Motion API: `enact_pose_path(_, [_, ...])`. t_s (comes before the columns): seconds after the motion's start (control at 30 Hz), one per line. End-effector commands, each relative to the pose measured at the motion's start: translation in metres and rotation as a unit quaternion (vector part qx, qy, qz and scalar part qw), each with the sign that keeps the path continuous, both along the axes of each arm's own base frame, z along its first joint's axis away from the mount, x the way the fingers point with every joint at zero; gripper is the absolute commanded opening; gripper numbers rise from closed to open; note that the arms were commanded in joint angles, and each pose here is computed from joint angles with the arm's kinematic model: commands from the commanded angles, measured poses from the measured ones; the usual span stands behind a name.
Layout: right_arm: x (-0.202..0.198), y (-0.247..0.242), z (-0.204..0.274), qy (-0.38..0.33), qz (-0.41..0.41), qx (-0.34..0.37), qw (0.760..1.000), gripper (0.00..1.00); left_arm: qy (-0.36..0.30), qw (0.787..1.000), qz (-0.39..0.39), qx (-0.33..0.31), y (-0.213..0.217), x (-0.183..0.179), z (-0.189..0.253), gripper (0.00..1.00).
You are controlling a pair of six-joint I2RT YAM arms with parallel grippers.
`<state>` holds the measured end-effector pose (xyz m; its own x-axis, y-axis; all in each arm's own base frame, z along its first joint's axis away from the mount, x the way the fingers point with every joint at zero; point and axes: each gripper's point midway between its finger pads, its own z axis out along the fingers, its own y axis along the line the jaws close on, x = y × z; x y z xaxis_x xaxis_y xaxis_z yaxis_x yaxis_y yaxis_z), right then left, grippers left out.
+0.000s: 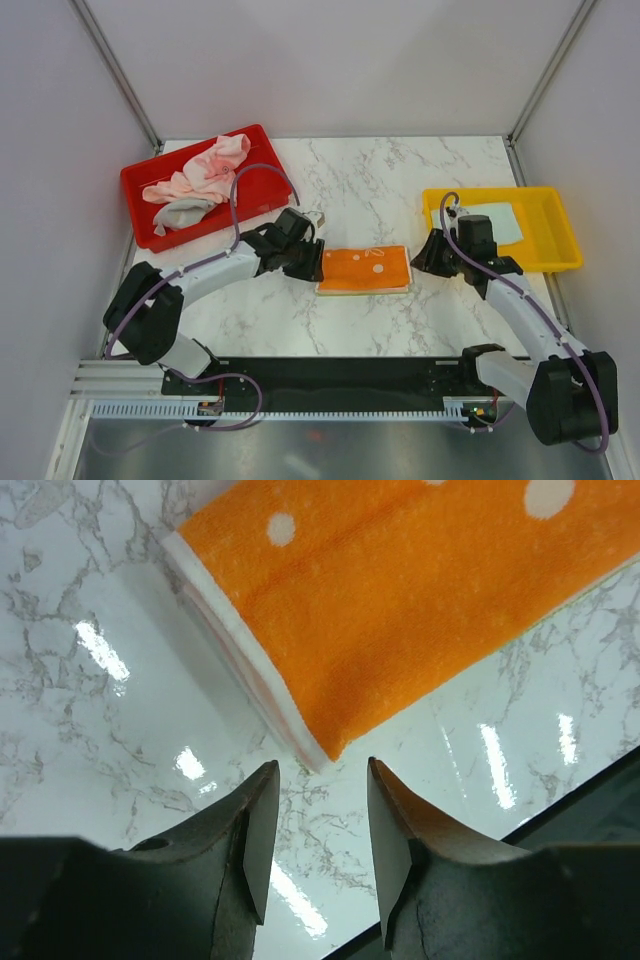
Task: Fold and stack the towels
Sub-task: Fold the towel
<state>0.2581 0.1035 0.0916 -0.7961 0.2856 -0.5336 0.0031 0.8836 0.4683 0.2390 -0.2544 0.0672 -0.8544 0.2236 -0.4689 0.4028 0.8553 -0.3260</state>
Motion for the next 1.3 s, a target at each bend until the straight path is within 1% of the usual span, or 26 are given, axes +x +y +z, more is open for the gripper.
enact_pose_path(0.0, [0.015, 0.010, 0.023, -0.023, 0.004, 0.019, 1.000, 0.41, -0.021, 0.998, 0.014, -0.057, -0.025, 0.011, 0.037, 0.48])
enact_pose_path(0.03, [0.017, 0.013, 0.023, -0.025, 0.005, 0.026, 0.999, 0.41, -0.008, 0.997, 0.010, -0.074, -0.032, 0.009, 0.038, 0.48])
enact_pose_path(0.1, [0.020, 0.025, 0.019, -0.020, 0.020, 0.042, 0.999, 0.41, -0.006, 0.995, 0.004, -0.104, -0.045, 0.010, 0.041, 0.48])
enact_pose_path(0.13, [0.021, 0.028, 0.015, -0.015, 0.024, 0.045, 0.999, 0.40, 0.010, 0.993, -0.005, -0.119, -0.049, 0.004, 0.038, 0.48])
enact_pose_path(0.17, [0.023, 0.030, 0.005, -0.004, 0.024, 0.044, 0.999, 0.40, 0.013, 0.991, -0.001, -0.133, -0.055, 0.007, 0.036, 0.48])
enact_pose_path(0.23, [0.023, 0.029, -0.008, 0.014, 0.014, 0.039, 0.999, 0.37, 0.032, 0.990, 0.009, -0.134, -0.055, 0.002, 0.022, 0.47])
enact_pose_path(0.27, [0.017, 0.027, -0.023, 0.036, 0.009, 0.034, 0.999, 0.35, 0.043, 0.991, 0.015, -0.123, -0.052, 0.001, 0.010, 0.47])
enact_pose_path(0.33, [0.014, 0.026, -0.034, 0.047, -0.004, 0.034, 0.998, 0.33, 0.056, 0.993, 0.034, -0.095, -0.041, -0.004, -0.011, 0.46])
enact_pose_path(0.37, [0.005, 0.028, -0.044, 0.052, -0.007, 0.034, 0.998, 0.33, 0.063, 0.994, 0.056, -0.064, -0.027, -0.008, -0.028, 0.45])
enact_pose_path(0.4, [-0.003, 0.029, -0.049, 0.059, -0.001, 0.032, 0.998, 0.33, 0.068, 0.994, 0.056, -0.059, -0.025, -0.010, -0.030, 0.45])
enact_pose_path(0.43, [-0.004, 0.031, -0.051, 0.052, -0.006, 0.032, 0.998, 0.33, 0.066, 0.994, 0.077, -0.033, -0.013, -0.010, -0.040, 0.45])
enact_pose_path(0.57, [-0.029, 0.040, -0.061, 0.055, 0.005, 0.035, 0.998, 0.34, 0.065, 0.992, 0.109, 0.023, 0.014, -0.016, -0.056, 0.45])
enact_pose_path(0.63, [-0.038, 0.040, -0.062, 0.061, 0.005, 0.033, 0.998, 0.34, 0.062, 0.990, 0.122, 0.044, 0.024, -0.017, -0.055, 0.45])
enact_pose_path(0.7, [-0.039, 0.039, -0.052, 0.048, 0.003, 0.038, 0.998, 0.36, 0.054, 0.989, 0.127, 0.045, 0.027, -0.016, -0.049, 0.45])
enact_pose_path(0.73, [-0.044, 0.038, -0.051, 0.054, 0.002, 0.036, 0.998, 0.37, 0.047, 0.990, 0.127, 0.038, 0.027, -0.016, -0.041, 0.46])
enact_pose_path(0.77, [-0.040, 0.039, -0.037, 0.035, 0.004, 0.040, 0.999, 0.39, 0.045, 0.990, 0.126, 0.034, 0.026, -0.016, -0.037, 0.46])
enact_pose_path(0.87, [-0.035, 0.037, -0.015, 0.017, -0.002, 0.039, 0.999, 0.43, 0.030, 0.991, 0.127, 0.015, 0.022, -0.010, -0.012, 0.48])
enact_pose_path(0.97, [-0.026, 0.035, -0.001, -0.004, -0.009, 0.035, 0.999, 0.55, 0.011, 0.991, 0.132, -0.001, 0.015, 0.000, 0.015, 0.49])
enact_pose_path(1.0, [-0.023, 0.033, -0.001, -0.011, -0.011, 0.028, 0.999, 0.59, 0.002, 0.991, 0.132, -0.015, 0.010, 0.005, 0.026, 0.50])
enact_pose_path(1.1, [-0.013, 0.039, -0.001, -0.028, -0.003, 0.037, 0.999, 0.63, -0.004, 0.990, 0.131, -0.044, -0.004, 0.014, 0.042, 0.50])
enact_pose_path(1.13, [-0.009, 0.041, -0.001, -0.034, -0.002, 0.040, 0.999, 0.63, -0.003, 0.991, 0.127, -0.047, -0.008, 0.016, 0.042, 0.50])
enact_pose_path(1.2, [-0.007, 0.042, -0.013, -0.017, -0.003, 0.033, 0.999, 0.64, 0.002, 0.991, 0.117, -0.057, -0.019, 0.022, 0.037, 0.50])
enact_pose_path(1.27, [-0.004, 0.043, -0.024, -0.013, -0.005, 0.025, 1.000, 0.65, 0.008, 0.991, 0.121, -0.054, -0.020, 0.029, 0.029, 0.50])
